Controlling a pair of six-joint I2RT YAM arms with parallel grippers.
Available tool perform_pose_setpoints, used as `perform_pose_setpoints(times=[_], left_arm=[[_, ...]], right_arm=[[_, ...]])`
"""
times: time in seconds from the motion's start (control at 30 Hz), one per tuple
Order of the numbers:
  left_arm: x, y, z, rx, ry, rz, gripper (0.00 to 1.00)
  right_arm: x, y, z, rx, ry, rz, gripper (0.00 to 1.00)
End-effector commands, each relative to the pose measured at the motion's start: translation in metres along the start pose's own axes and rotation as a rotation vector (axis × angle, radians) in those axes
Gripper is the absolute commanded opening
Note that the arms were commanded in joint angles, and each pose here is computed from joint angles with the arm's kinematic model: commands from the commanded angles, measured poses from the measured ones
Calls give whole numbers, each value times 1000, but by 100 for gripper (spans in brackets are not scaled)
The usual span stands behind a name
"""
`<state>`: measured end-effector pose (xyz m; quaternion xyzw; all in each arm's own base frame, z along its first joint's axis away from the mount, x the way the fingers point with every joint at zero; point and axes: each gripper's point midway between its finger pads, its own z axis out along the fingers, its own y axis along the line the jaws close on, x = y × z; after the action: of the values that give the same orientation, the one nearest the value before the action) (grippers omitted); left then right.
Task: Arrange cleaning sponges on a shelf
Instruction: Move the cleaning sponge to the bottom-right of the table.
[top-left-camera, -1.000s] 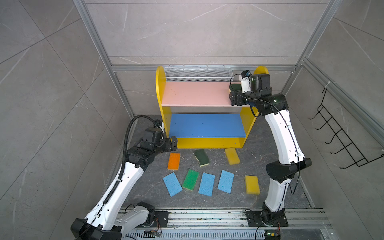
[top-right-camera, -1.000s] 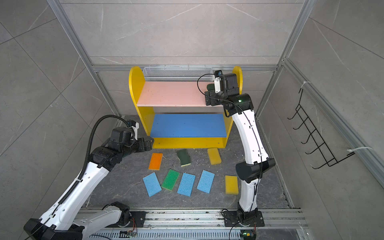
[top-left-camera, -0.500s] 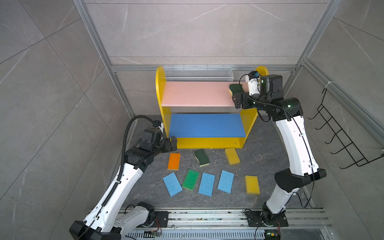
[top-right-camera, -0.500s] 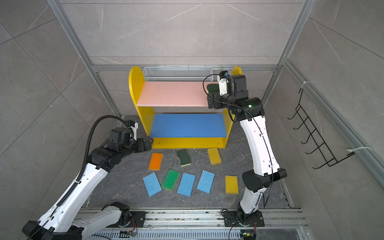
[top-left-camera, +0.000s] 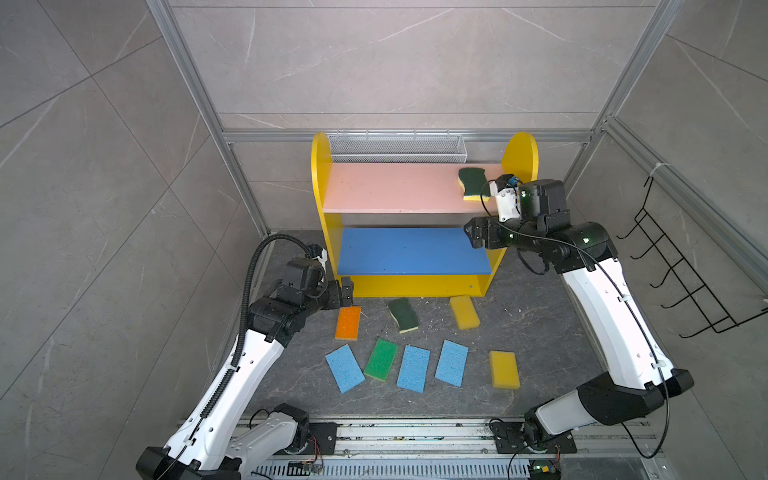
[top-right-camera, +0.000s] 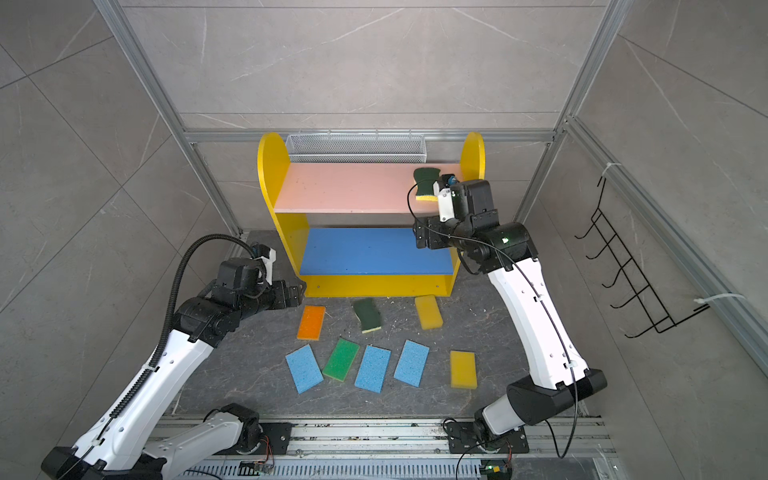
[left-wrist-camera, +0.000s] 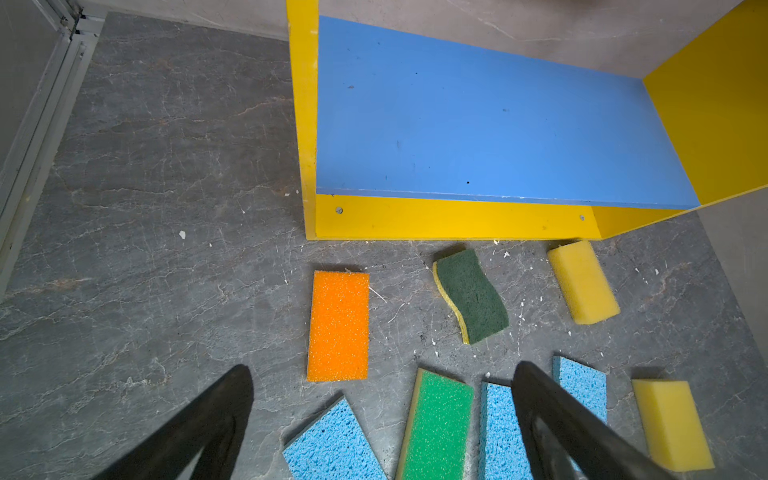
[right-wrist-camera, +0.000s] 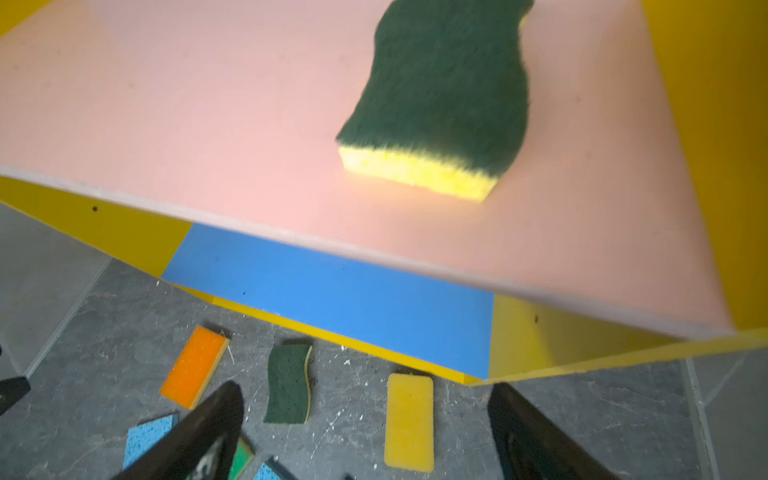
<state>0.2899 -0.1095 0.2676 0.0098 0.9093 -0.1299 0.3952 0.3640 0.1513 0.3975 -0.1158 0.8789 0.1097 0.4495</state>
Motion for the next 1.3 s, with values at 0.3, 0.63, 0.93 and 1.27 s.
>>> perform_pose_setpoints(times=[0.3, 0.63, 0.93, 1.27], left_arm=[[21, 6, 10, -6, 62, 4, 98], [38, 3, 33, 14, 121, -1, 97], [44, 1, 40, 31, 137, -27, 98], [54, -1, 42, 53, 155, -59, 98]], right_arm=[[85, -16, -24, 108, 52, 58, 94], [165, -43, 2, 243, 205, 111, 92], [215, -47, 28, 263, 287, 168, 92], [279, -66, 30, 392, 421, 282, 94]])
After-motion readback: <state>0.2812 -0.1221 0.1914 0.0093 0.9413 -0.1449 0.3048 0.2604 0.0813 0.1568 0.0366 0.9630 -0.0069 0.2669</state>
